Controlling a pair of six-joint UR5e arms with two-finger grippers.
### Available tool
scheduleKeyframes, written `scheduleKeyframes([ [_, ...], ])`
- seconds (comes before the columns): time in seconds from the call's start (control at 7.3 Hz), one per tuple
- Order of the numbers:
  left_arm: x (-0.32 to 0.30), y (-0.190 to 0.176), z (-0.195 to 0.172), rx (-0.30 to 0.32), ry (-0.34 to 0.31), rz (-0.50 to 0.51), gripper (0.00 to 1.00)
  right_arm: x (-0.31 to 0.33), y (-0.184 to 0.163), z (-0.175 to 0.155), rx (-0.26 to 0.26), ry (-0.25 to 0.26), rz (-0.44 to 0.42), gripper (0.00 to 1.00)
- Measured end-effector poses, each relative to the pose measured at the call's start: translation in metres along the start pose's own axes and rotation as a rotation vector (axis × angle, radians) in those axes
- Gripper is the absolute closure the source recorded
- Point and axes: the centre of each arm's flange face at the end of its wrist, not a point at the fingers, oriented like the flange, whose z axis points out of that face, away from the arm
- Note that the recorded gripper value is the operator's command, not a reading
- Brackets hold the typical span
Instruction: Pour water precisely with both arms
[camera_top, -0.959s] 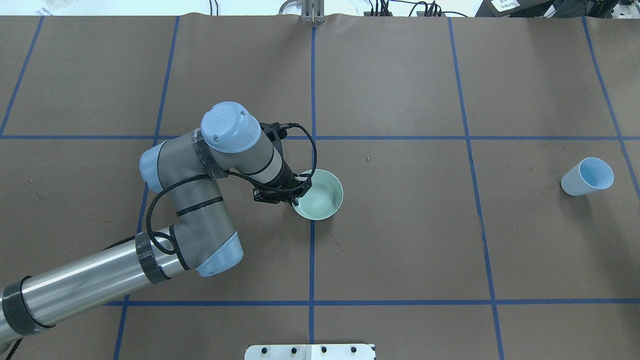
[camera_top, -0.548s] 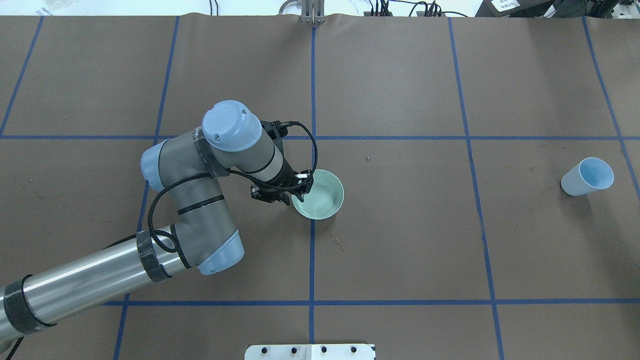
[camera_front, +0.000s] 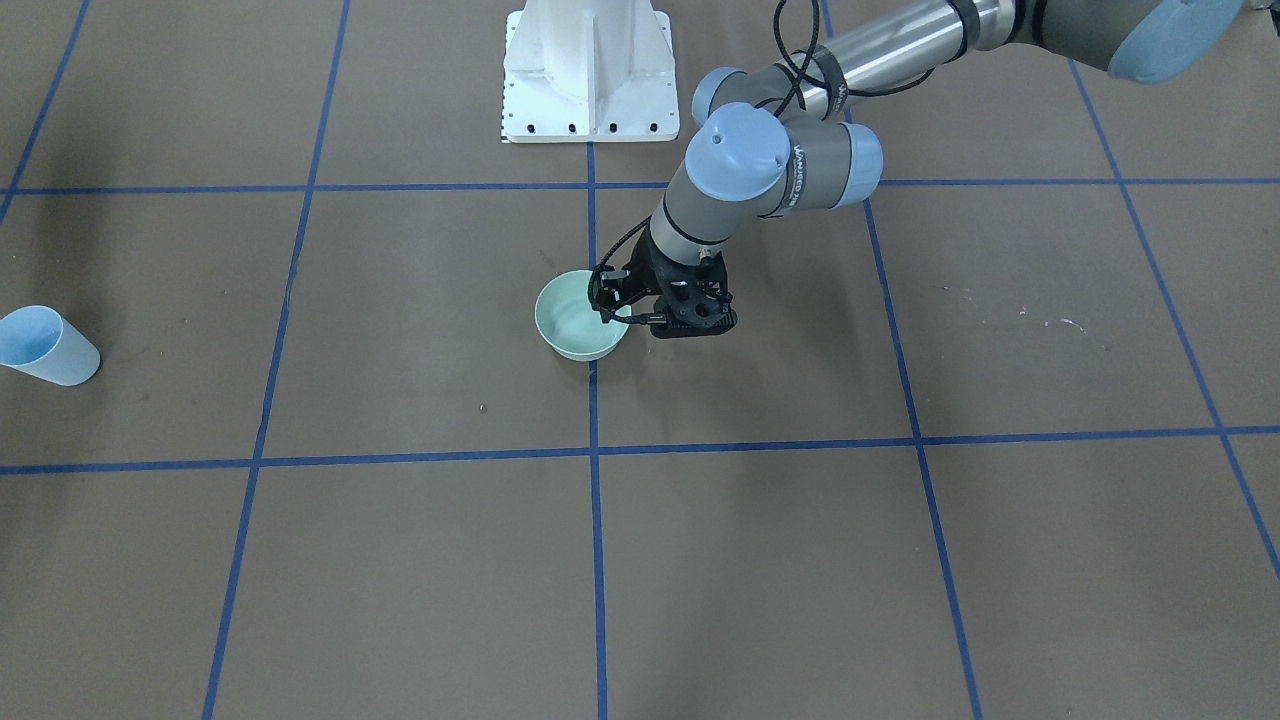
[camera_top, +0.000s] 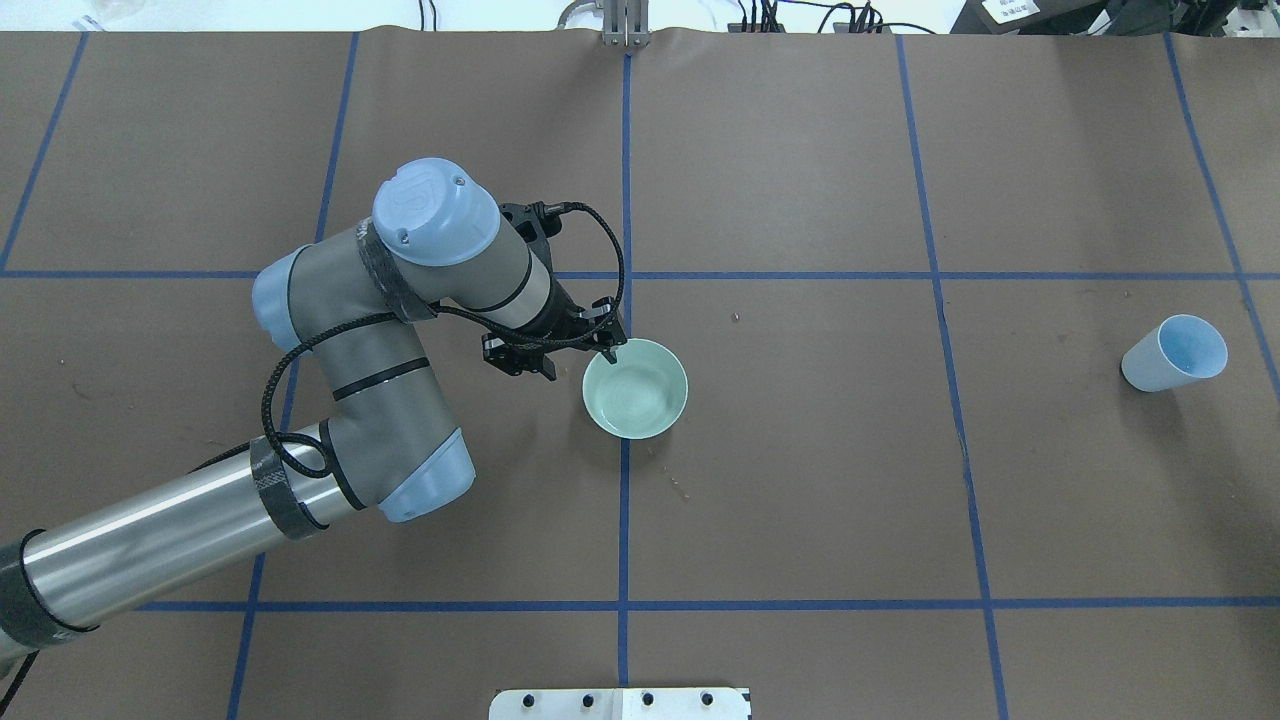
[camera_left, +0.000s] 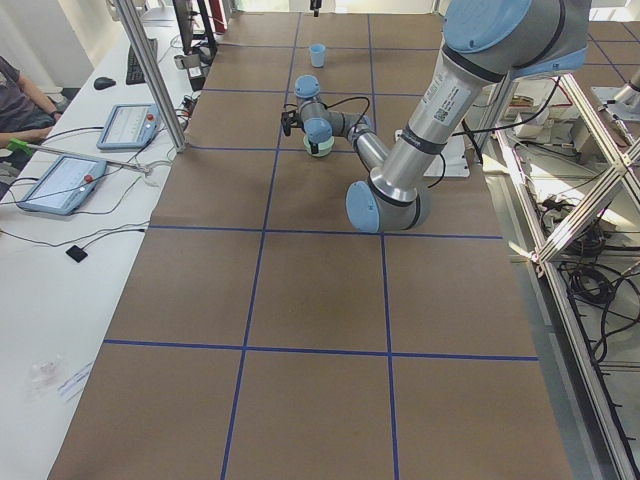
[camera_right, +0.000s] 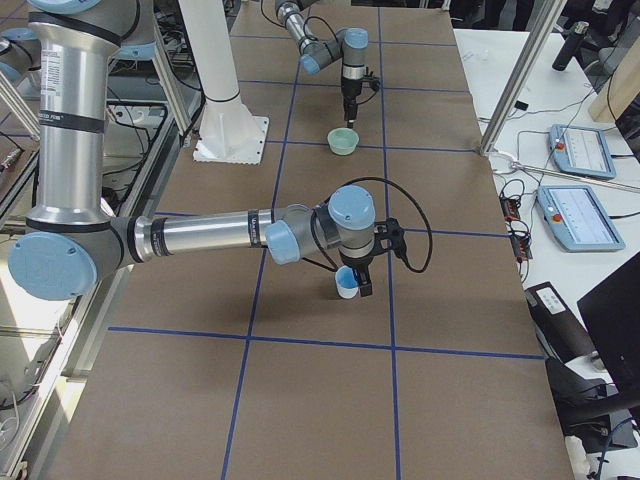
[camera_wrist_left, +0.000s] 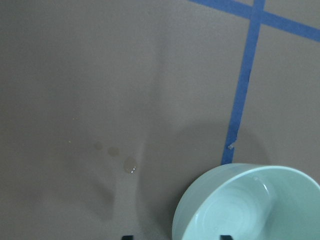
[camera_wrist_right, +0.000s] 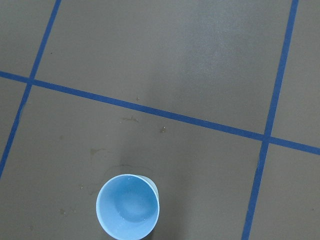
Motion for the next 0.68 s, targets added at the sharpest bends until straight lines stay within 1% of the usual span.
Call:
scheduleKeyframes([
  [0.14, 0.0, -0.006, -0.007, 0.01, 0.006, -0.003, 0.24, -0.002, 0.018, 0.006, 0.038, -0.008, -0.044, 0.0],
  [0.27, -0.001, -0.01, -0.012, 0.018, 0.01, -0.006, 0.24, -0.008, 0.036, 0.014, 0.08, -0.025, -0.067, 0.01],
  [0.41, -0.002, -0.015, -0.015, 0.025, 0.01, -0.01, 0.24, -0.02, 0.049, 0.029, 0.103, -0.054, -0.08, 0.01],
  [0.55, -0.003, -0.019, -0.018, 0.032, 0.011, -0.014, 0.24, -0.029, 0.062, 0.044, 0.128, -0.074, -0.115, 0.01],
  [0.68, -0.004, -0.024, -0.021, 0.039, 0.01, -0.018, 0.24, -0.028, 0.076, 0.054, 0.162, -0.083, -0.156, 0.01],
])
